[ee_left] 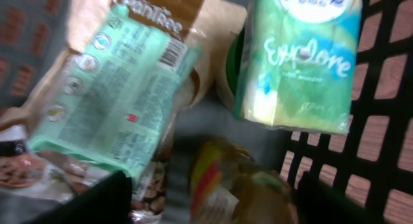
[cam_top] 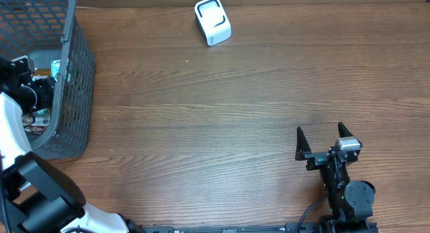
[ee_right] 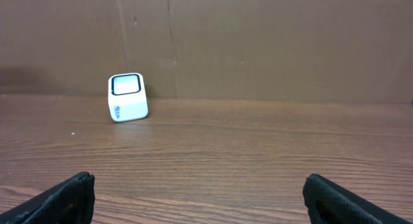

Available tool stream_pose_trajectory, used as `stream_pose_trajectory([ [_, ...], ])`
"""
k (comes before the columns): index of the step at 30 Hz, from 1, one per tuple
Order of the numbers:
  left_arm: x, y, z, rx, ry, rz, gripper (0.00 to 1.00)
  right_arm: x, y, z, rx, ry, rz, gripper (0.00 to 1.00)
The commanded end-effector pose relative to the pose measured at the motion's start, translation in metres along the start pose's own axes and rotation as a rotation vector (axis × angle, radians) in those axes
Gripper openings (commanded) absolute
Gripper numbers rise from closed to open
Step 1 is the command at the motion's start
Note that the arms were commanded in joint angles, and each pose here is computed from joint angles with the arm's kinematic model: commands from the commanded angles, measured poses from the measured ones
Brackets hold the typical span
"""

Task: Scan the item barcode
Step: 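Lower the left gripper into the basket and grasp the yellow bottle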

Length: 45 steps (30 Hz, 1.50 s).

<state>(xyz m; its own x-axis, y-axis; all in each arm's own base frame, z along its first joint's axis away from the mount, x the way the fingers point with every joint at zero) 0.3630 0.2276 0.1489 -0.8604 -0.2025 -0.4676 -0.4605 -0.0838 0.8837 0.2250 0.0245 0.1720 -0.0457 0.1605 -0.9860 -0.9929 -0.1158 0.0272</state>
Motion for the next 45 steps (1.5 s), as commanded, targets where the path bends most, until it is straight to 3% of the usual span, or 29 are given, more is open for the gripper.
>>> stream_pose_trajectory([
  [1, 0.003, -0.014, -0.003, 0.044, -0.015, 0.023, 0.57, 0.002, 0.000, 0.000, -0.006, -0.004, -0.002, 1.00],
  [17, -0.015, 0.004, 0.001, 0.013, 0.052, -0.042, 0.32, 0.002, 0.000, 0.000, -0.006, -0.004, -0.002, 1.00],
  [27, -0.064, 0.121, 0.014, -0.183, 0.191, -0.321, 0.29, 0.002, 0.000, 0.000, -0.006, -0.004, -0.003, 1.00],
  [33, -0.075, 0.188, 0.003, -0.194, 0.263, -0.508, 0.25, 0.002, 0.000, 0.000, -0.006, -0.004, -0.003, 1.00],
  [45, -0.084, 0.280, -0.075, 0.048, 0.153, -0.768, 0.20, 0.002, 0.000, 0.000, -0.006, -0.004, -0.003, 1.00],
])
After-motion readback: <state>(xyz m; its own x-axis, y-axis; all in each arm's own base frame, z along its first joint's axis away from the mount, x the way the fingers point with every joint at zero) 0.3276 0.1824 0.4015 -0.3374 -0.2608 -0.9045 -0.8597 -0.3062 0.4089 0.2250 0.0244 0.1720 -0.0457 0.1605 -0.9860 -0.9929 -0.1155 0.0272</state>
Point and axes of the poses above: each gripper's point midway between its finger pads, its own y axis back along the fingers, its own z axis along the line the jaws close on, x = y × z, the point moved 2 cm from there along y, back along the fingers, and after that the axes turned 8 degrees about -y, right-handed, at the moved point
